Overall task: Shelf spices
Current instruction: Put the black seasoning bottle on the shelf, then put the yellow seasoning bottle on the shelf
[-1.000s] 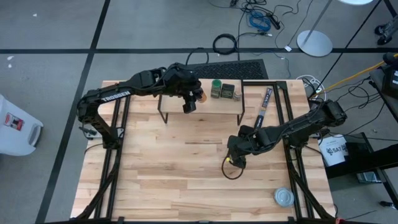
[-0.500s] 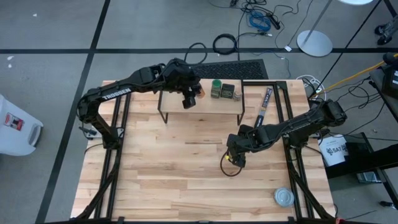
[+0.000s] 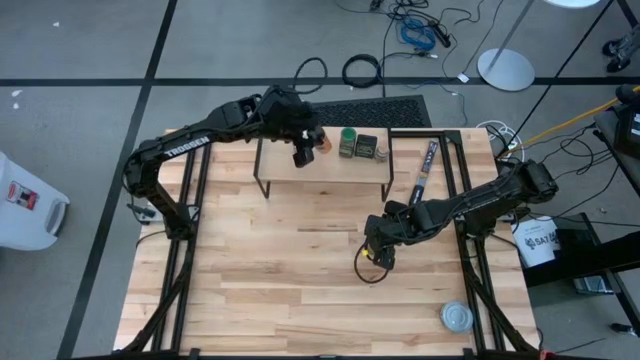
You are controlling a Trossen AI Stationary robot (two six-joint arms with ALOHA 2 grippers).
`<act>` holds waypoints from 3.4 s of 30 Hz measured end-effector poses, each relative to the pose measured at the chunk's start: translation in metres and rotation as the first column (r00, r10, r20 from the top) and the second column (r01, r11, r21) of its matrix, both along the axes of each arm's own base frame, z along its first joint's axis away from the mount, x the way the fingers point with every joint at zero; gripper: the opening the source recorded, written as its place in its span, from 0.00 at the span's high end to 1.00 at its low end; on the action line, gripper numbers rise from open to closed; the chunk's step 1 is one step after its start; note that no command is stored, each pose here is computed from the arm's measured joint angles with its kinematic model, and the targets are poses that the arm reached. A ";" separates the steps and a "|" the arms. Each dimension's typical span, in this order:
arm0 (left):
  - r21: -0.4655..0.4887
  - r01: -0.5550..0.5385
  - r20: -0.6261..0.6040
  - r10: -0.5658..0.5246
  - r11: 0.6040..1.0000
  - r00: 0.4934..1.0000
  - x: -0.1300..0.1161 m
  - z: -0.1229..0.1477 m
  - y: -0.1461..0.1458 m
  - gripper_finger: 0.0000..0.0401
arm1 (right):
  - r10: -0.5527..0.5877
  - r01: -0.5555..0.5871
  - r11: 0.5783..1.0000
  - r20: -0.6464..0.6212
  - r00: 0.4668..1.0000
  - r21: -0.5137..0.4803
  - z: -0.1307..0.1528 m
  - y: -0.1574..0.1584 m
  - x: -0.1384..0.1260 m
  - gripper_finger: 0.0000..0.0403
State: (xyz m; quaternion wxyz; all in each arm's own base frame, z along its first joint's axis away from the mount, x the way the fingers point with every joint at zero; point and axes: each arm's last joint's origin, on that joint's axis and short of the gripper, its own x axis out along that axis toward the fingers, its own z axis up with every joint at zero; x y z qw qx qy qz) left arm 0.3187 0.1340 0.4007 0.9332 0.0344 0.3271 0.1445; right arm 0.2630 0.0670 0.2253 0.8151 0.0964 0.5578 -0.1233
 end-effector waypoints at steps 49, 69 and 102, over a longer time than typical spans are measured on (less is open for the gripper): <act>-0.109 0.013 -0.047 -0.018 0.994 0.999 0.027 -0.048 0.048 0.38 | 0.040 -0.040 0.999 0.013 0.999 0.025 0.001 0.002 0.002 0.47; -0.035 -0.015 -0.010 0.015 0.999 1.000 0.012 -0.016 0.041 0.38 | 0.069 -0.069 0.997 0.022 0.997 0.018 0.004 0.003 0.004 0.47; -0.072 0.197 -0.058 -0.201 0.978 0.978 0.004 -0.008 -0.103 0.38 | 0.292 -0.227 0.950 0.350 0.890 -0.215 0.130 -0.041 0.042 0.46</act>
